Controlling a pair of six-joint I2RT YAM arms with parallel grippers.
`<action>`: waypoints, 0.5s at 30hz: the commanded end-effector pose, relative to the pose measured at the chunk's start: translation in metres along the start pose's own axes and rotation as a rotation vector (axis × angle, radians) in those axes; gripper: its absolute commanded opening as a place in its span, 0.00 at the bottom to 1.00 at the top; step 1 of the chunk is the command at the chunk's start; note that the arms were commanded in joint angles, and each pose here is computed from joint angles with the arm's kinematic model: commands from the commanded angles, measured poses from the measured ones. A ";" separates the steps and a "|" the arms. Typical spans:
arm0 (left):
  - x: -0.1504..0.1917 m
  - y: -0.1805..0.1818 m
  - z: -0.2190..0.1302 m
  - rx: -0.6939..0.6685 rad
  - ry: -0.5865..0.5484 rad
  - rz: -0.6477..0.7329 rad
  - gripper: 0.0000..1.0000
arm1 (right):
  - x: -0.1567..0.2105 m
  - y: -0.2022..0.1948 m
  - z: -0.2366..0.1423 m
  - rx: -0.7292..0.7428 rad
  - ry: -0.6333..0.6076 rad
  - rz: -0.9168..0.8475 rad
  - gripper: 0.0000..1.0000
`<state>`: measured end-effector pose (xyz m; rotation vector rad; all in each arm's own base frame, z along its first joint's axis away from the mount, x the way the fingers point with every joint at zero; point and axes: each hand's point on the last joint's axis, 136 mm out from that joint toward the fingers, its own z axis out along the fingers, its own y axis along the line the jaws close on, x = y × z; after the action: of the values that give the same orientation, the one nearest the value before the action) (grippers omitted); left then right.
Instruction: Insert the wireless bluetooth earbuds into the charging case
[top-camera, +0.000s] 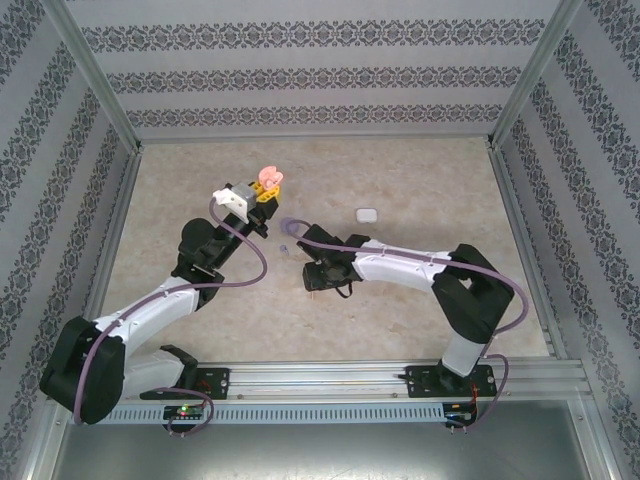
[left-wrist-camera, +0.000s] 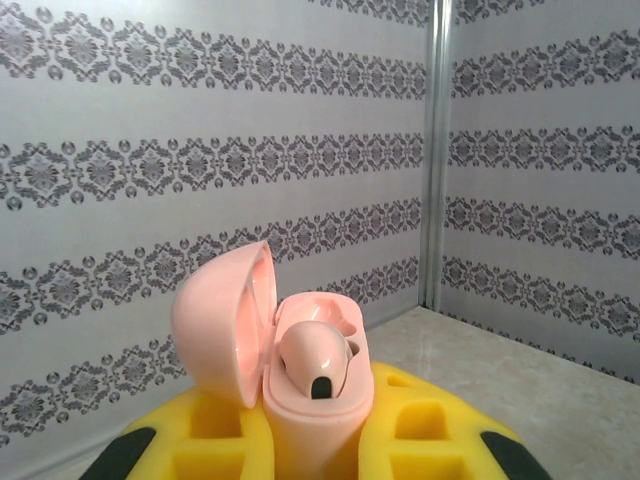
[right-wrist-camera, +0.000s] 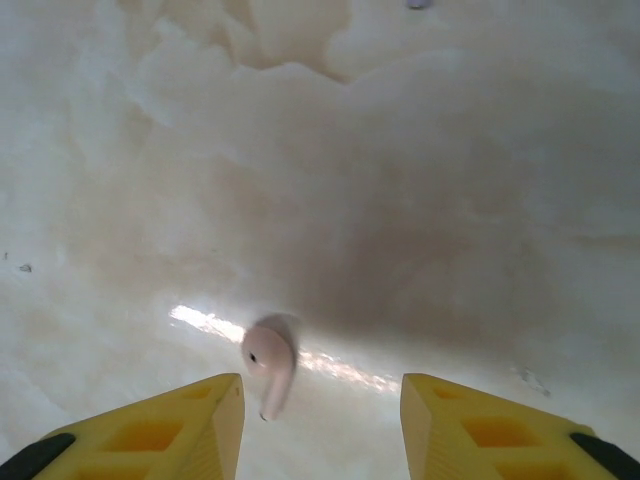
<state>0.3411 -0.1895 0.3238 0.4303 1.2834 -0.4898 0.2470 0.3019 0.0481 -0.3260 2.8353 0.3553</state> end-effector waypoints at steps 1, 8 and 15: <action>-0.022 0.010 -0.007 -0.040 -0.077 -0.010 0.00 | -0.004 0.005 0.004 0.035 0.000 -0.023 0.45; -0.029 0.021 -0.014 -0.083 -0.092 -0.010 0.00 | 0.002 0.011 0.017 0.073 0.036 -0.049 0.43; -0.032 0.021 -0.017 -0.080 -0.098 -0.009 0.00 | 0.010 0.014 0.028 0.116 0.064 -0.077 0.42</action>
<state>0.3393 -0.1674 0.3371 0.3577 1.2597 -0.4567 0.2389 0.3226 0.0234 -0.4209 2.8839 0.2414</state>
